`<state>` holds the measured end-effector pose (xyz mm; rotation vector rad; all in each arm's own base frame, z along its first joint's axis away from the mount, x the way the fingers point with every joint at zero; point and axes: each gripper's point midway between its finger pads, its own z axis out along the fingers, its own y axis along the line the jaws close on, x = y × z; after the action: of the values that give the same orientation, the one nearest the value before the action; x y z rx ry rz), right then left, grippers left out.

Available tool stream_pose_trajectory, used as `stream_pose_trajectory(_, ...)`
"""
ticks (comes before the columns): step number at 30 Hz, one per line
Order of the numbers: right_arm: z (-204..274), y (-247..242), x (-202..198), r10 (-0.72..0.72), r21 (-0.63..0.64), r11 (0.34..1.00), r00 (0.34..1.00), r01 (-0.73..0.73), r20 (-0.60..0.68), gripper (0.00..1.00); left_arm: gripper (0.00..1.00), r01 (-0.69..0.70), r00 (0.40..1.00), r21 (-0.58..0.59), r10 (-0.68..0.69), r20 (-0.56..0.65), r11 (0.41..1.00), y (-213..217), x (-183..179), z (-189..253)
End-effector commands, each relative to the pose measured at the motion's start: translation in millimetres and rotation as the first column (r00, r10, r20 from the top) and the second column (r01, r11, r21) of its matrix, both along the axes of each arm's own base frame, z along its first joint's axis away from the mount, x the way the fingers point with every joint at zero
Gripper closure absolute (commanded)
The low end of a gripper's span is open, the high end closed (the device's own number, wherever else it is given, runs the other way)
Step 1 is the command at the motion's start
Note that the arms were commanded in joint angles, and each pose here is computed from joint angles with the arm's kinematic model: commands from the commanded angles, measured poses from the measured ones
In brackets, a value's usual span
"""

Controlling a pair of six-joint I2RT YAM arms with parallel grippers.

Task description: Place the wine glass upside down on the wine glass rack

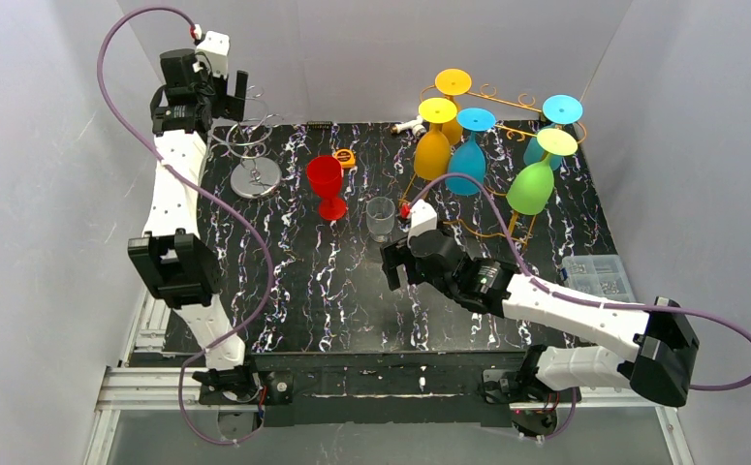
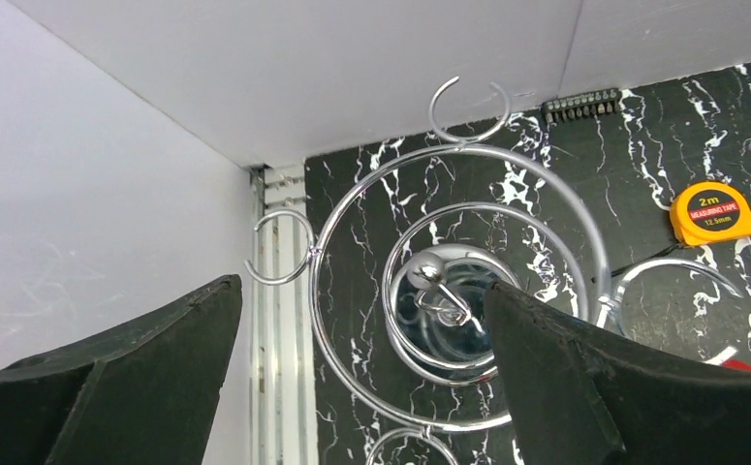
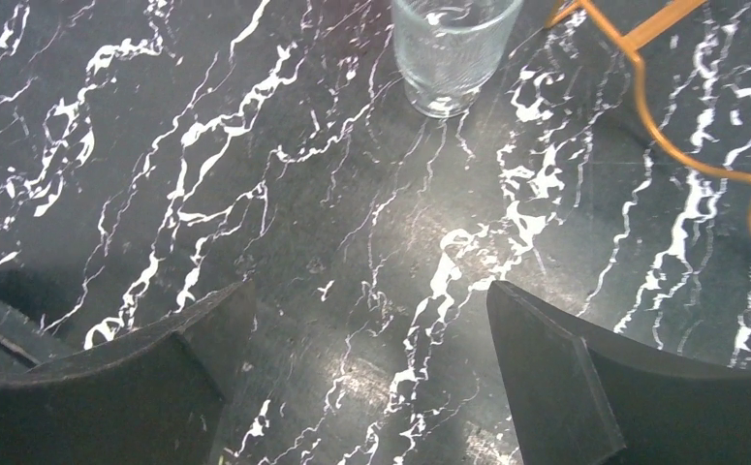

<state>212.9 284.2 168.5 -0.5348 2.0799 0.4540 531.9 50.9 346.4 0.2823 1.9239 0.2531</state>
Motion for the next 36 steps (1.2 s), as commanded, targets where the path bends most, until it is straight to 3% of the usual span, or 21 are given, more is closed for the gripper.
stream_pose_trajectory(1, 49.0, 1.2, 23.0, -0.088, 0.068, 0.995, 0.987, 0.079, 0.136, 0.02, 0.05, -0.075, 0.997, -0.09, 0.074, -0.017, 0.993, 16.5, 5.2, -5.6)
stream_pose_trajectory(16, 49.4, -26.9, 31.6, -0.186, 0.057, 0.982, 0.968, 0.179, 0.166, 0.05, 0.26, 0.037, 0.999, -0.346, -0.032, 0.02, 0.938, -14.1, 34.8, -30.9)
stream_pose_trajectory(20, 48.6, -40.9, 50.3, -0.219, 0.089, 0.974, 0.966, 0.208, 0.138, 0.08, 0.38, 0.027, 1.0, -0.377, -0.026, 0.009, 0.926, -14.7, 45.2, -49.8)
stream_pose_trajectory(21, 46.4, -40.6, 53.3, -0.22, 0.088, 0.974, 0.967, 0.209, 0.131, 0.09, 0.43, 0.026, 1.0, -0.379, -0.021, 0.017, 0.925, -14.4, 47.3, -50.1)
stream_pose_trajectory(24, 38.4, -40.6, 60.7, -0.223, 0.085, 0.973, 0.968, 0.215, 0.113, 0.12, 0.8, 0.05, 0.999, -0.379, -0.041, 0.032, 0.924, -16.9, 48.9, -50.0)
stream_pose_trajectory(26, 38.7, -40.7, 68.3, -0.225, 0.1, 0.972, 0.968, 0.214, 0.111, 0.14, 0.97, 0.091, 0.996, -0.379, -0.082, 0.038, 0.921, -25.3, 34.9, -46.1)
stream_pose_trajectory(36, 25.5, -29.4, 85.1, -0.195, 0.093, 0.978, 0.977, 0.187, 0.089, 0.18, 1.0, 0.153, 0.988, -0.293, -0.143, 0.056, 0.944, -34.4, -28.7, -27.4)
